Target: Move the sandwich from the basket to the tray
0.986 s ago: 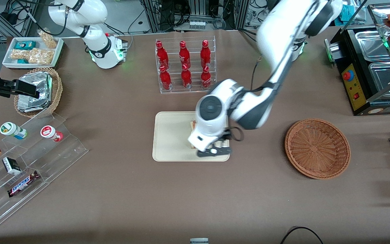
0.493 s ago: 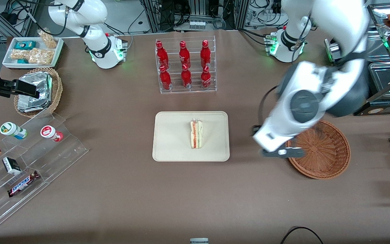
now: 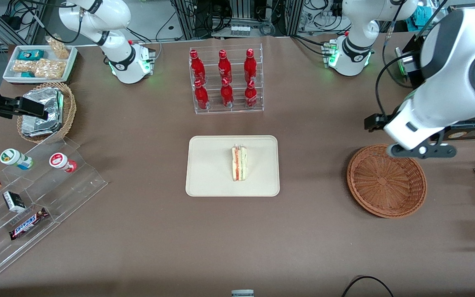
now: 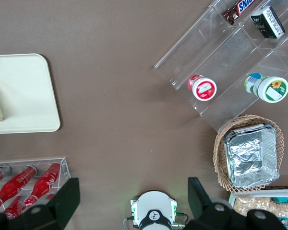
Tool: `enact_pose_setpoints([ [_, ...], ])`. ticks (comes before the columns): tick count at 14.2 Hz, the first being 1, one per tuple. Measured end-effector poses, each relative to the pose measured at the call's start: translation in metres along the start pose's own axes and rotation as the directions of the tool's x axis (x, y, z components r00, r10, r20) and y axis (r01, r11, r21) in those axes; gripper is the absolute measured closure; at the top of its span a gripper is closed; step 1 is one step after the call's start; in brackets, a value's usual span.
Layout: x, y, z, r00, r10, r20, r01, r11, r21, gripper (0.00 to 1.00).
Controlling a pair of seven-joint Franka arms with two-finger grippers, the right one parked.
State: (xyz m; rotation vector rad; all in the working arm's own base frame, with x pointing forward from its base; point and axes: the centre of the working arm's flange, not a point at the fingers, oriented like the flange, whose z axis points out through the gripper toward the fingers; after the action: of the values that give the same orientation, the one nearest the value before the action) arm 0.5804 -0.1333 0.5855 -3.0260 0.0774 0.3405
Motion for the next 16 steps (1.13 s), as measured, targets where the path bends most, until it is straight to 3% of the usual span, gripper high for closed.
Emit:
enact_pose_setpoints([
  [3,-0.003,-0.012,-0.002,0.998,-0.049,0.025,0.049,0.999,0.006,0.0],
  [6,-0.012,-0.016,0.005,0.992,-0.07,0.104,0.067,0.997,0.025,0.0],
  [8,-0.015,-0.027,0.003,0.988,-0.095,0.125,0.093,0.995,0.02,0.0],
  [10,-0.016,-0.056,-0.004,0.983,-0.134,0.122,0.141,0.988,-0.055,0.0],
  [12,-0.017,-0.084,-0.009,0.982,-0.174,0.078,0.181,0.979,-0.098,0.0],
  [14,-0.021,-0.086,-0.007,0.982,-0.186,0.028,0.188,0.976,-0.108,0.0],
  [16,-0.025,-0.083,-0.003,0.983,-0.186,0.011,0.186,0.978,-0.096,0.0],
])
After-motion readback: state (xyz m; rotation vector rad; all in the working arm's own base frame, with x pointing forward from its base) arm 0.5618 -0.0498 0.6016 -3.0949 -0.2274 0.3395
